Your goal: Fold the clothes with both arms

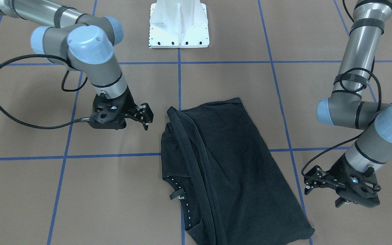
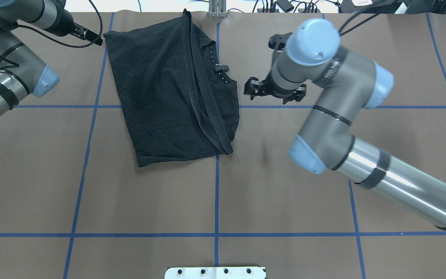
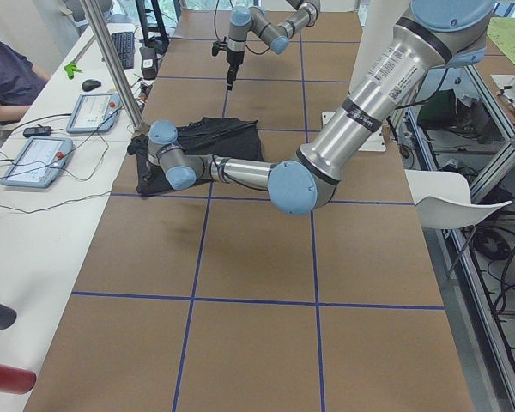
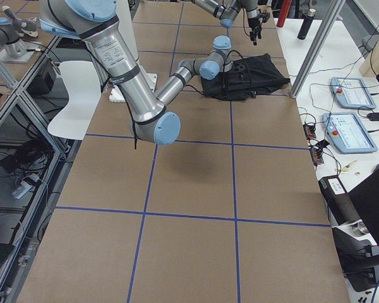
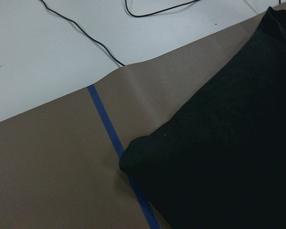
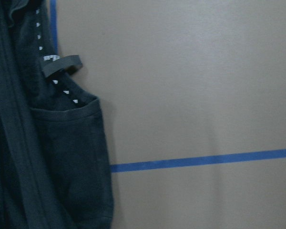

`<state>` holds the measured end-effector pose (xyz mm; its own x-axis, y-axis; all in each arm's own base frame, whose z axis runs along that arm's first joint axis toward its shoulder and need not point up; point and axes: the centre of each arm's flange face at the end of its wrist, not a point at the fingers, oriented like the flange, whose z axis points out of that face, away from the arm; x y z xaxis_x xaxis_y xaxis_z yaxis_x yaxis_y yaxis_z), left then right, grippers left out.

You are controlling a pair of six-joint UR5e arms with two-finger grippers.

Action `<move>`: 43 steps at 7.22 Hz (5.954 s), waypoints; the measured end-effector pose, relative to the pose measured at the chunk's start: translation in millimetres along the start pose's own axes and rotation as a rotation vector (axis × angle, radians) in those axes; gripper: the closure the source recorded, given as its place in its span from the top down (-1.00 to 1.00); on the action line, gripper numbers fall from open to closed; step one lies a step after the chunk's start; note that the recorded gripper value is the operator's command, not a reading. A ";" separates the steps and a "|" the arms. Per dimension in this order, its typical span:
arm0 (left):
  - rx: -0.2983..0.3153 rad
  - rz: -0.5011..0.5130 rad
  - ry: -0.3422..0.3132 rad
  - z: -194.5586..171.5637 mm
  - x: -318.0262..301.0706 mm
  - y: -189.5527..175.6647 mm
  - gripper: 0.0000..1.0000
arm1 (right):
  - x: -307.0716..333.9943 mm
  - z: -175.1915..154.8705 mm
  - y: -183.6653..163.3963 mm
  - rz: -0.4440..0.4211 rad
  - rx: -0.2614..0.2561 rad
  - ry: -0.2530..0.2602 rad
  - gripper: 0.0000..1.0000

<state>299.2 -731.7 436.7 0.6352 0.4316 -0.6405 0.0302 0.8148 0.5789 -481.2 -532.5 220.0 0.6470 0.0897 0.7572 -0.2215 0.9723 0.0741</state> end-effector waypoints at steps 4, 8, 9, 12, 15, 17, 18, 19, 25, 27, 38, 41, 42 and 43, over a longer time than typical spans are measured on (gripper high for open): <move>-0.010 -0.010 -0.002 2.5 -4.8 10.1 1.00 | -114.7 34.2 74.0 -0.272 0.098 0.103 0.69; -0.017 -0.012 -0.004 5.1 -7.4 16.4 1.00 | -168.7 45.6 146.2 -0.487 0.200 0.239 -0.08; -0.018 -0.012 -0.004 5.3 -7.9 17.2 1.00 | -173.0 49.9 148.0 -0.517 0.218 0.260 -0.13; -0.019 -0.013 -0.004 5.4 -8.6 18.4 1.00 | -173.1 57.0 141.3 -0.554 0.245 0.288 -0.15; -0.020 -0.014 -0.005 5.8 -9.1 18.9 1.00 | -174.8 72.5 136.4 -0.549 0.267 0.247 -0.40; -0.020 -0.014 -0.005 5.9 -9.2 18.9 1.00 | -175.7 74.3 135.6 -0.546 0.270 0.236 -0.77; -0.021 -0.014 -0.005 5.9 -9.2 19.0 1.00 | -175.5 74.4 135.2 -0.546 0.270 0.235 -0.73; -0.021 -0.014 -0.006 6.0 -9.2 19.0 1.00 | -175.2 74.7 135.1 -0.546 0.269 0.235 -0.69; -0.021 -0.014 -0.006 6.0 -9.3 19.0 1.00 | -173.7 76.0 134.7 -0.544 0.264 0.234 -0.55; -0.021 -0.014 -0.006 6.0 -9.3 19.0 1.00 | -173.9 76.1 135.2 -0.543 0.256 0.230 -0.31; -0.020 -0.014 -0.005 5.8 -9.3 19.2 1.00 | -166.4 68.7 114.5 -0.510 0.219 0.206 -1.00; -0.019 -0.013 -0.004 5.3 -8.4 18.2 1.00 | -106.4 82.9 92.9 -0.463 0.218 0.249 -1.00; -0.017 -0.019 -0.003 4.8 -7.0 16.9 1.00 | -76.3 85.4 101.8 -0.449 0.214 0.250 -1.00; -0.015 -0.028 -0.002 4.5 -5.6 15.9 1.00 | -56.4 85.7 112.2 -0.432 0.210 0.247 -1.00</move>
<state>299.6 -723.0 451.8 0.6356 0.4076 -0.6556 0.0364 0.8325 0.5529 -605.1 -447.0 241.2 0.8581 -0.2359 0.4562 -0.0226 0.8701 0.4923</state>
